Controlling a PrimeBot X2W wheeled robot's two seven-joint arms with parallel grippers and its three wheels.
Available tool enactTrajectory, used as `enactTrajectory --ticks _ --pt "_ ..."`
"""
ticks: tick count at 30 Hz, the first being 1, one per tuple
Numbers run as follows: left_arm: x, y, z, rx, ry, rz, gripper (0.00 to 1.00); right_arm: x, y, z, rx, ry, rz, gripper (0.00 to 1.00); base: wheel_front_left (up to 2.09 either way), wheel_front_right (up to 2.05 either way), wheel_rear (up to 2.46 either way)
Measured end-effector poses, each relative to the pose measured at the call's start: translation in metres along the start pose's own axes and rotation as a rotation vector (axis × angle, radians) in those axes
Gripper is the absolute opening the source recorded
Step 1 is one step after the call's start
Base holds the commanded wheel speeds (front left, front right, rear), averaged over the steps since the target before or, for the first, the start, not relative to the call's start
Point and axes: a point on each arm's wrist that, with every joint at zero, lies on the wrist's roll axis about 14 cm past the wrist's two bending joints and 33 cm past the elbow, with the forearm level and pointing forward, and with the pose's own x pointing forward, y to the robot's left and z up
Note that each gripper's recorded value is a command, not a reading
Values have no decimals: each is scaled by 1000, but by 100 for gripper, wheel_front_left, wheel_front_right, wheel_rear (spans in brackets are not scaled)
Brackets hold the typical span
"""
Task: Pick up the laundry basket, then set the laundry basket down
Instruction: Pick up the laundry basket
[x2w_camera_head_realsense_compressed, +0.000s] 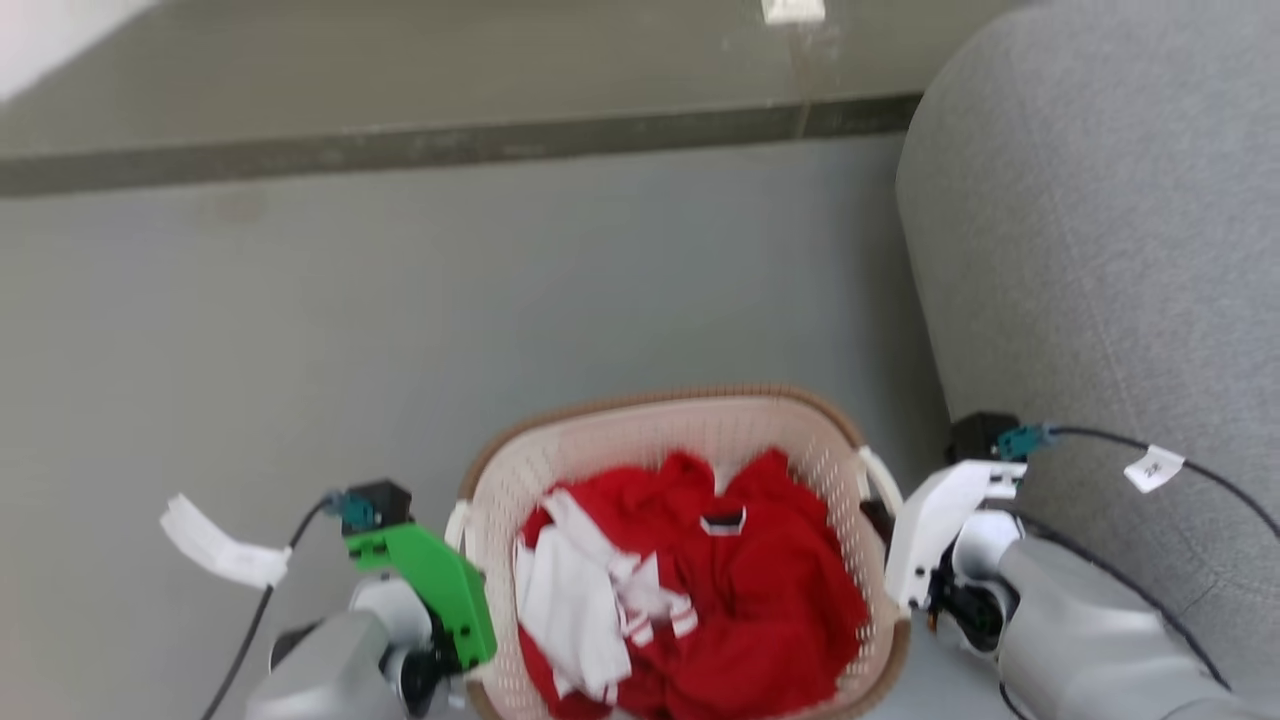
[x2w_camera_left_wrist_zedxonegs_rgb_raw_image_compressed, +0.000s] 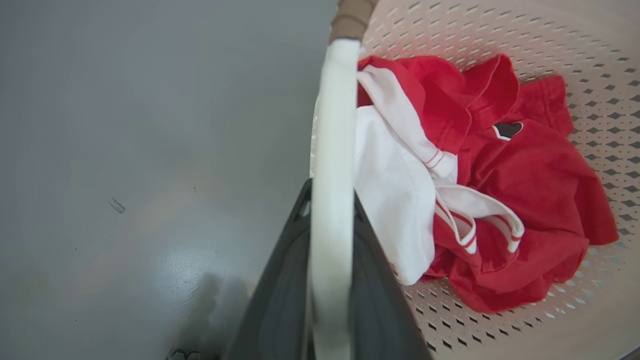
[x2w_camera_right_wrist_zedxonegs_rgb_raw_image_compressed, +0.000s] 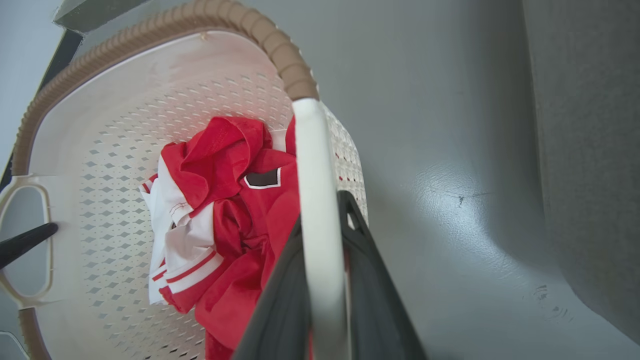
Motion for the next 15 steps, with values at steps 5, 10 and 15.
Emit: enactTrajectory --ticks 5,10,15 --pt "-14 -2 -19 -14 23 -1 0 -13 5 -14 -13 28 1 0 0 0 0" --pt "-24 -8 -18 -11 10 -9 0 -23 10 -10 -27 9 5 0 0 0 0" --pt "-29 -13 -15 10 2 -16 0 -29 12 -7 -42 -3 6 0 0 0 0"
